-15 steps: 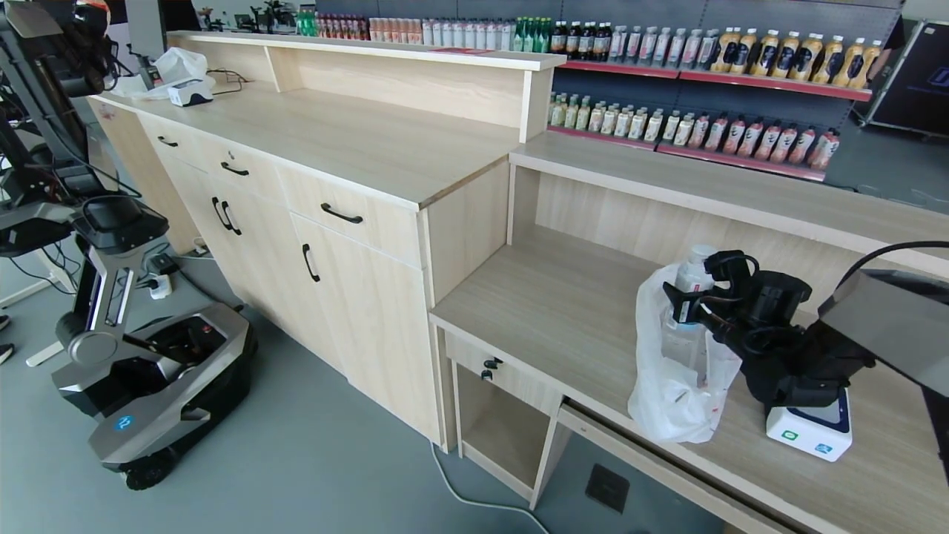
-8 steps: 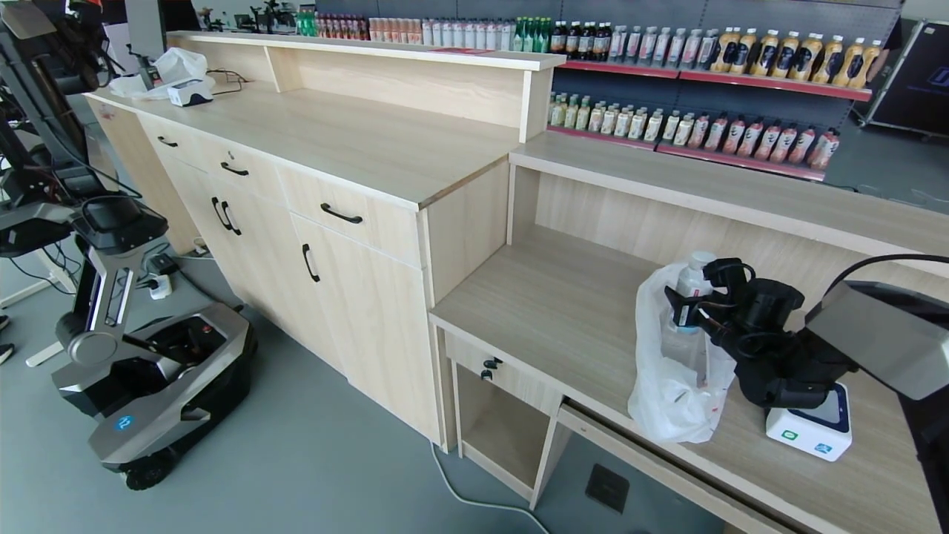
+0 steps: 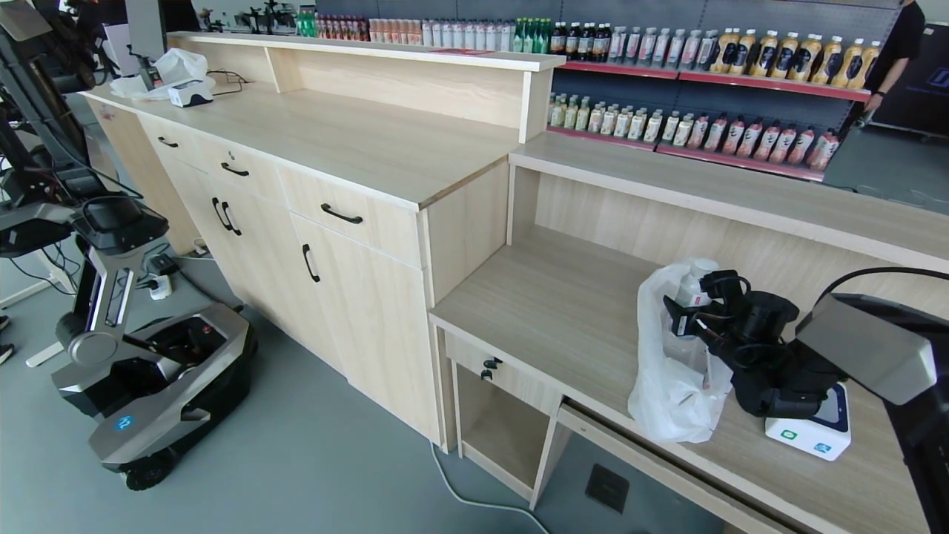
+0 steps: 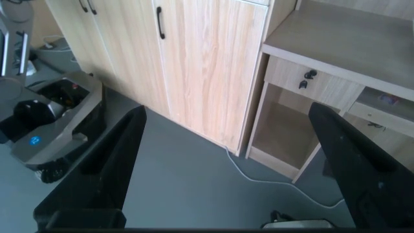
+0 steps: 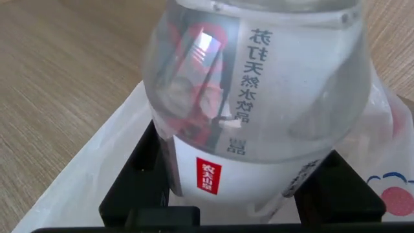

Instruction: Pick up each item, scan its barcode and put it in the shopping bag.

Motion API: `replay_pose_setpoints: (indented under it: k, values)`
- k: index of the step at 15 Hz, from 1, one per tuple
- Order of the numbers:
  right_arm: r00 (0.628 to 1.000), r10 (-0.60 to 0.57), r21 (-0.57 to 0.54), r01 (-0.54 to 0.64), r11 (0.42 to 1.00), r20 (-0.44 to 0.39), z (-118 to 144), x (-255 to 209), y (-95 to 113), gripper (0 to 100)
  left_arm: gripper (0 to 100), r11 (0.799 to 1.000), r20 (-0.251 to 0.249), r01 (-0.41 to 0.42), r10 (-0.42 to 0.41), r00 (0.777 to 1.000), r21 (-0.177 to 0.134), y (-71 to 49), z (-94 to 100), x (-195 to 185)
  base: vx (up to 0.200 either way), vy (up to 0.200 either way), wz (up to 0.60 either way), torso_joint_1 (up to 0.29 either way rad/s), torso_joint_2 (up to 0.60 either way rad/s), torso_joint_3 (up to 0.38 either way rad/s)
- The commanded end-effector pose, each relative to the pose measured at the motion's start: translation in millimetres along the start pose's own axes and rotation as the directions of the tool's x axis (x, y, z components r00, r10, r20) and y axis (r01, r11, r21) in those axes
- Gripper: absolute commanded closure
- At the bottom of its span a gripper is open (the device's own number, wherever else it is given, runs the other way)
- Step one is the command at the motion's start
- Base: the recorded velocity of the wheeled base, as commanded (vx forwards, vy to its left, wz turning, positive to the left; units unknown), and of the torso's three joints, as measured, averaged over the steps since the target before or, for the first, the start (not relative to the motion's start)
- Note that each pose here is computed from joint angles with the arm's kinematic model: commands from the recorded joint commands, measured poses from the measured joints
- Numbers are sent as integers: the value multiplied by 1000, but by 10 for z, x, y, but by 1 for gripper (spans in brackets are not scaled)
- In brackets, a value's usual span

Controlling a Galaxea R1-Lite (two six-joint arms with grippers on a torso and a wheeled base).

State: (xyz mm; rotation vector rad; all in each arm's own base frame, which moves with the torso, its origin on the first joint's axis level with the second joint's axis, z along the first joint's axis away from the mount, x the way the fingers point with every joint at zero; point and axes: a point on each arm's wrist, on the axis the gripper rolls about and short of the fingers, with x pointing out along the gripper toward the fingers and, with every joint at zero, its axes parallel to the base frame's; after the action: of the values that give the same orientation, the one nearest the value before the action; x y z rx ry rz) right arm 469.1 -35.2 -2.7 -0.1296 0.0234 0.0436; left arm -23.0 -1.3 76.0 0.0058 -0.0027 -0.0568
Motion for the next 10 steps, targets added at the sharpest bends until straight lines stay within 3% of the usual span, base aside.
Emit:
replay_pose_setpoints:
  k: [1,3,4,7,10]
  values:
    - [1000,1,1,-1,1000,-20,-68,-3,-1,100,0,1000,-1,0,0,1000,0,0,1,1,0,0,0,0,0,0]
    - [1000,0,0,0,1000,-18,-34,-5,-12,100,0,1000,-1,0,0,1000,0,0,1,1,0,0,0,0,0,0]
    - [1000,0,-1,0,1000,-14,-8,-8,-15,0,0,1000,-1,0,0,1000,0,0,1,1,0,0,0,0,0,0]
    - [999,21,-3,-21,1000,35,255,-31,-27,0,0,1000,-1,0,0,1000,0,0,1,1,0,0,0,0,0,0]
    - [998,33,-7,-33,999,51,840,-293,-56,0,0,1000,-1,0,0,1000,0,0,1,1,0,0,0,0,0,0]
